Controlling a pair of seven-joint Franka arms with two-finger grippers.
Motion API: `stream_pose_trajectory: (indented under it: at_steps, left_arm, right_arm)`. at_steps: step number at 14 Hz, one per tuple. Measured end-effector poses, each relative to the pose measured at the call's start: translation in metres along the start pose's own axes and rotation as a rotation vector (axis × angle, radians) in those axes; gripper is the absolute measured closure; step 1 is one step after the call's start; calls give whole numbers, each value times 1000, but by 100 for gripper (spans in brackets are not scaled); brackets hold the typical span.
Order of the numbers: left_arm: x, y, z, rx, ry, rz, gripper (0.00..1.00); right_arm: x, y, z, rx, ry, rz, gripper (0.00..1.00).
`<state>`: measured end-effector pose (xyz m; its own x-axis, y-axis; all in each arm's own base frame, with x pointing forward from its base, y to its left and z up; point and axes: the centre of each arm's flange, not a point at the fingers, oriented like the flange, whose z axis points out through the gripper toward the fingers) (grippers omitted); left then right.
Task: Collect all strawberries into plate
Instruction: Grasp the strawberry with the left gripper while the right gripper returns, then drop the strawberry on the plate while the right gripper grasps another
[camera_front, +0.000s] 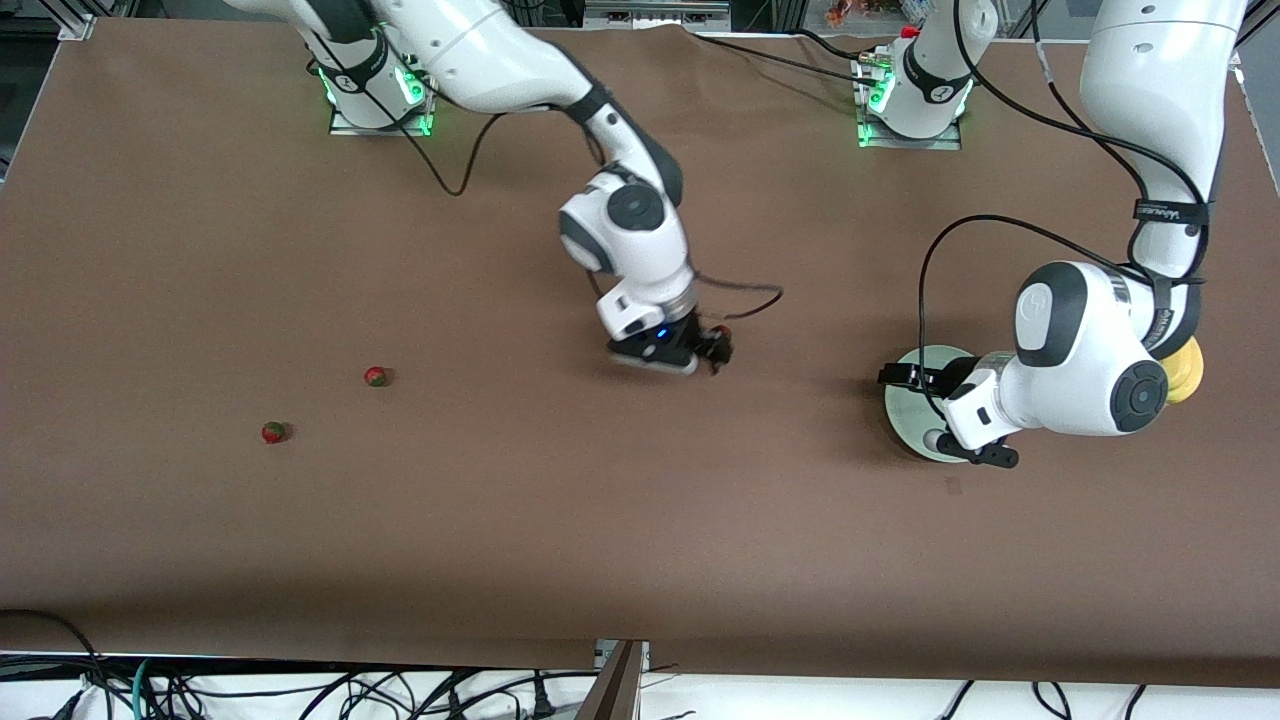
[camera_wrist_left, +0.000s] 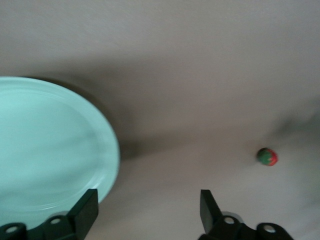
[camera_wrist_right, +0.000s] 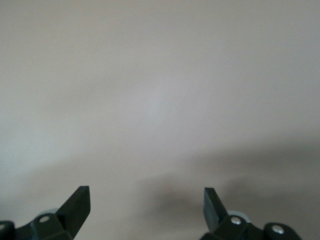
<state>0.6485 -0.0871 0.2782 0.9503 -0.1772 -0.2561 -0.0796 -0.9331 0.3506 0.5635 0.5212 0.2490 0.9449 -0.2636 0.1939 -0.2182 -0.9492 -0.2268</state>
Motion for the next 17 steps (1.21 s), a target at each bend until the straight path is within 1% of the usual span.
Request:
stream_pose_trajectory:
  at_steps: [1, 2, 3, 5, 7, 9, 10, 12, 13, 15, 17]
  left_arm:
    - [-1, 0, 9, -28, 2, -15, 8]
    - [-2, 3, 18, -58, 4, -37, 7]
    - [-3, 8, 27, -80, 7, -64, 7]
    - [-3, 37, 46, -95, 29, -134, 7]
    - [-11, 85, 71, -83, 69, -216, 6]
    - [-30, 136, 103, -54, 115, -297, 5]
    - [-41, 160, 120, -37, 134, -332, 5]
    - [-62, 202, 156, 30, 175, -364, 5]
    - [-71, 216, 171, 65, 195, -374, 5]
    - [-83, 233, 193, 110, 219, -384, 5]
    - [-85, 234, 200, 135, 227, -381, 7]
  right_arm:
    - [46, 32, -12, -50, -10, -63, 0]
    - [89, 69, -20, -98, -32, -123, 0]
    - [123, 106, -24, -138, -61, -174, 0]
    - [171, 174, -24, -201, -130, -266, 0]
    - [198, 231, -20, -245, -211, -334, 0]
    - [213, 281, -16, -283, -289, -391, 0]
    - [218, 301, -15, -299, -316, -417, 0]
    - [217, 331, -14, -326, -357, -447, 0]
    - [214, 344, -15, -335, -379, -461, 0]
    - [202, 368, -15, -345, -423, -479, 0]
    - [184, 386, -13, -343, -441, -479, 0]
